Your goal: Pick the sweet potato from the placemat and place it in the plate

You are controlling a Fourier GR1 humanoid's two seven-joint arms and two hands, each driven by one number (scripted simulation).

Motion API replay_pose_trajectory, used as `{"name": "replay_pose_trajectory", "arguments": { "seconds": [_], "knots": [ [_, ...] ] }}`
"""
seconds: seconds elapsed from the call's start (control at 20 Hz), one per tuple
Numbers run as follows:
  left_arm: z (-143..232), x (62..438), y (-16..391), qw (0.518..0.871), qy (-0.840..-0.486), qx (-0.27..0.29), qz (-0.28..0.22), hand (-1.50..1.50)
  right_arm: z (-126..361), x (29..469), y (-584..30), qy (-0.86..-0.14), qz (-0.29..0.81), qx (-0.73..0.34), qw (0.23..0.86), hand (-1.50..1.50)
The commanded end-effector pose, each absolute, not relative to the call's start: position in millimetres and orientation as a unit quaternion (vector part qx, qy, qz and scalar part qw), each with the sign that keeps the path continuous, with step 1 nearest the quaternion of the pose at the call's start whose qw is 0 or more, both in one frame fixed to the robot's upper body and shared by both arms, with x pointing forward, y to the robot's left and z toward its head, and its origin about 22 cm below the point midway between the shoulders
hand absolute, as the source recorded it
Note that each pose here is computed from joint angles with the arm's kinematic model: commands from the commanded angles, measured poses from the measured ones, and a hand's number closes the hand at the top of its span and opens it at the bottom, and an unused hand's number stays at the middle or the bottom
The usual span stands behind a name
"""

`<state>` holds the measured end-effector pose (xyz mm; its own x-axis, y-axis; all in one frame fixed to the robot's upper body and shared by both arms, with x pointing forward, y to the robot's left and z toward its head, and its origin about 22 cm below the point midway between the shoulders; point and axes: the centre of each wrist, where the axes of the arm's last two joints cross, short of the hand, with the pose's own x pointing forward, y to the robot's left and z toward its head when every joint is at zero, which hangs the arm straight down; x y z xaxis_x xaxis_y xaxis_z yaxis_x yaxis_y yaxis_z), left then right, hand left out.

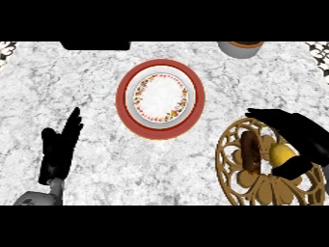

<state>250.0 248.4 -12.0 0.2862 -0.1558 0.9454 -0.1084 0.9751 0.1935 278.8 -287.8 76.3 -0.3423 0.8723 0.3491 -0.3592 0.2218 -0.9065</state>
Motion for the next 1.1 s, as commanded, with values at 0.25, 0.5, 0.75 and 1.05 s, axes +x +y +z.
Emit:
{"name": "replay_pose_trajectory", "arguments": {
  "seconds": [0.25,0.5,0.75,1.05],
  "knots": [
    [-14,247,238,0.791,-0.601,0.112,-0.020,0.00,119,297,-238,-0.398,0.703,-0.270,0.524,-1.50],
    [1,257,254,0.790,-0.603,0.110,-0.016,0.00,90,316,-218,-0.321,0.729,-0.248,0.551,-1.50],
    [-11,262,256,0.790,-0.601,0.121,-0.016,0.00,85,326,-194,-0.288,0.738,-0.252,0.556,-1.50],
    [-29,241,247,0.791,-0.598,0.126,-0.016,0.00,75,311,-218,-0.288,0.738,-0.249,0.557,-1.50]
  ]
}}
